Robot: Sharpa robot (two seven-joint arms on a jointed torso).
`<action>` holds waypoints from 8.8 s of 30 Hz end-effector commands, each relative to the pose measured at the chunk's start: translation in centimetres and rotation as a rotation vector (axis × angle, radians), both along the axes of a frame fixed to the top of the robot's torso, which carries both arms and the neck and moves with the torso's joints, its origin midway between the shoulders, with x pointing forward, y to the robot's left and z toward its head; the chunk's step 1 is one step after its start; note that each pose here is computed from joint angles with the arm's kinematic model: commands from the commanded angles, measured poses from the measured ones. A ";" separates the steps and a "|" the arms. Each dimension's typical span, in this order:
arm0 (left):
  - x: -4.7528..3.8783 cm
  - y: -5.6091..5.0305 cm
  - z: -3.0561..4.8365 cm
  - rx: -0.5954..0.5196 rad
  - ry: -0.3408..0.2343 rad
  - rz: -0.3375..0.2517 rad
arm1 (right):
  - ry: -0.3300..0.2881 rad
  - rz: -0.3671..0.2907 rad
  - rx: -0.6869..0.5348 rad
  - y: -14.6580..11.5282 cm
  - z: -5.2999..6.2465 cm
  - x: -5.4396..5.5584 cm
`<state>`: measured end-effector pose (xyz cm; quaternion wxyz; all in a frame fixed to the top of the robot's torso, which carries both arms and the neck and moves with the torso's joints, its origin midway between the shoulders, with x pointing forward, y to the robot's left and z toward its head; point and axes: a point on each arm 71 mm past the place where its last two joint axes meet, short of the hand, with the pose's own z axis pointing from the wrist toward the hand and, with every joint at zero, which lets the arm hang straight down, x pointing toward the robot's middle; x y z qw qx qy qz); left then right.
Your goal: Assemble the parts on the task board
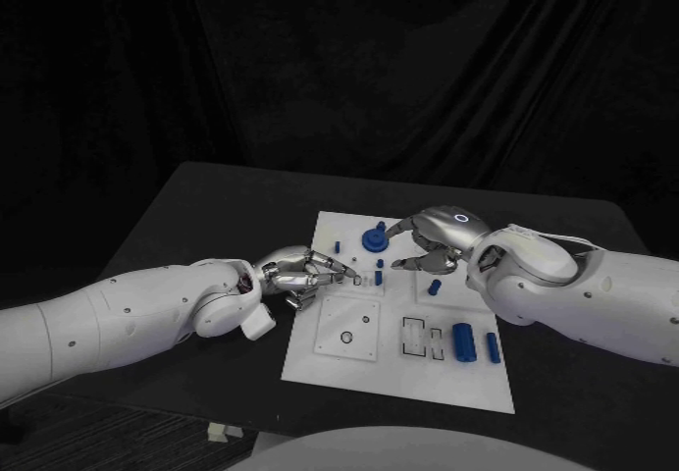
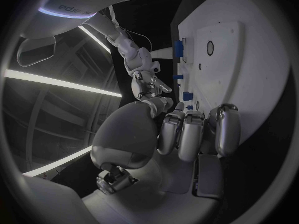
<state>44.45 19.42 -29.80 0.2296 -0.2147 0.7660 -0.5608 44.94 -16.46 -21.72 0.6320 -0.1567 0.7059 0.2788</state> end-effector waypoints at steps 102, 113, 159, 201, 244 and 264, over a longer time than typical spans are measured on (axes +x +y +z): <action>5.79 -7.7 5.62 0.982 0.006 -0.072 | -0.138 -0.185 0.057 -9.9 2.7 -1.3; 5.95 -8.0 5.27 0.965 0.000 -0.070 | -0.135 -0.185 0.056 -9.7 2.6 -1.3; 5.87 -9.1 5.07 0.954 -0.007 -0.094 | -0.110 -0.185 0.044 -9.6 1.9 -1.4; 5.97 -9.2 4.75 0.964 0.004 -0.117 | -0.109 -0.180 0.044 -9.6 1.7 -1.4; 5.63 -5.4 4.66 0.964 0.026 -0.021 | -0.095 -0.184 0.035 -9.8 1.0 -1.4; 5.33 -4.4 4.39 0.970 0.040 0.000 | -0.088 -0.183 0.031 -9.8 0.8 -1.5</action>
